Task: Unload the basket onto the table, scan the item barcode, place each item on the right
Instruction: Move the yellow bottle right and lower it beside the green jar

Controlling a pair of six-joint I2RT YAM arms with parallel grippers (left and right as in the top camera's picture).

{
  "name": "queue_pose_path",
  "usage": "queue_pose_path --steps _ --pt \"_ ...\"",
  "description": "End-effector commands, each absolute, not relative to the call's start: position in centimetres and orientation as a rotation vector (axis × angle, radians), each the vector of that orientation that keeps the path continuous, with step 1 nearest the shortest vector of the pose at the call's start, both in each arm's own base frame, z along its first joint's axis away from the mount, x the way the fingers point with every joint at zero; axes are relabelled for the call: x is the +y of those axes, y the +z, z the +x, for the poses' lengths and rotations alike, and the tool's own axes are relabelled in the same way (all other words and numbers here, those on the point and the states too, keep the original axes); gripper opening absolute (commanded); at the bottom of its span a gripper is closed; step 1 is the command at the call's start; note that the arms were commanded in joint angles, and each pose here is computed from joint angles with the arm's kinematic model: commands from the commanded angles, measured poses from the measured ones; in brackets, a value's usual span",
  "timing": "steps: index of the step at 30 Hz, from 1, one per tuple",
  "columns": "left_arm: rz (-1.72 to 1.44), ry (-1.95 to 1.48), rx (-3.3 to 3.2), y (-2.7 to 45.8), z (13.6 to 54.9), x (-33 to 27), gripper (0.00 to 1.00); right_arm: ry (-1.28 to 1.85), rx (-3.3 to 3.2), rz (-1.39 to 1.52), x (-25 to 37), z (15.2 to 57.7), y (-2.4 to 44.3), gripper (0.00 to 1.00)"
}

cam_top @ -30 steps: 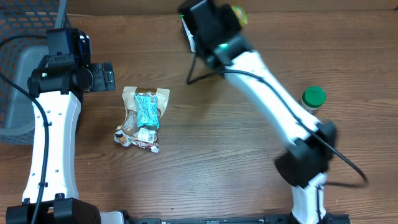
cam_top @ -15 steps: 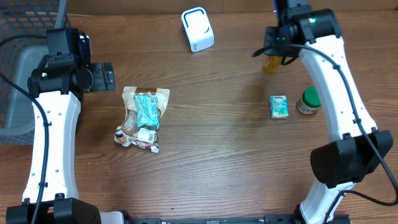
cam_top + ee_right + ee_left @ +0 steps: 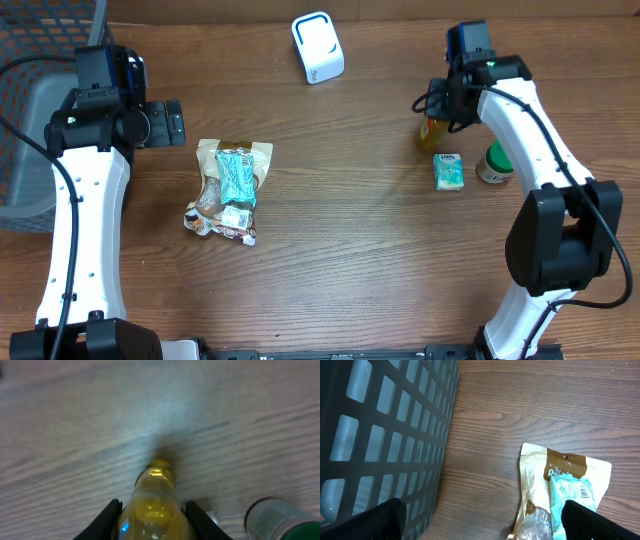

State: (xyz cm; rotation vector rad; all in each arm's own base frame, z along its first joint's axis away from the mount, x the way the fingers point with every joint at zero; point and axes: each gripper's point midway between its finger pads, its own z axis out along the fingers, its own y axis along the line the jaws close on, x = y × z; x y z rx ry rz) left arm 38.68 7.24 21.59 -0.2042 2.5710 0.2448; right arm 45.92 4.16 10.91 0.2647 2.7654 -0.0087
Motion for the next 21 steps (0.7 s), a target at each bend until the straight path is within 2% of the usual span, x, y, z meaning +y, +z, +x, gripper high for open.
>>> queue_pose_path --steps 1,10,15,17,21 --pt "-0.175 0.256 2.533 23.1 39.0 7.1 0.99 -0.108 2.750 0.286 2.9 45.8 10.9 0.14" --pt "-0.175 0.256 2.533 23.1 39.0 7.1 0.99 -0.197 2.890 0.287 2.1 42.3 9.9 0.14" --pt "-0.175 0.256 2.533 23.1 39.0 7.1 1.00 -0.174 2.830 0.290 2.3 43.8 10.3 0.15" --pt "-0.175 0.256 2.533 23.1 39.0 7.1 1.00 -0.163 2.800 0.291 2.3 44.5 10.5 0.20" --pt "-0.175 0.256 2.533 23.1 39.0 7.1 1.00 -0.153 2.772 0.293 2.4 45.1 10.7 0.20"
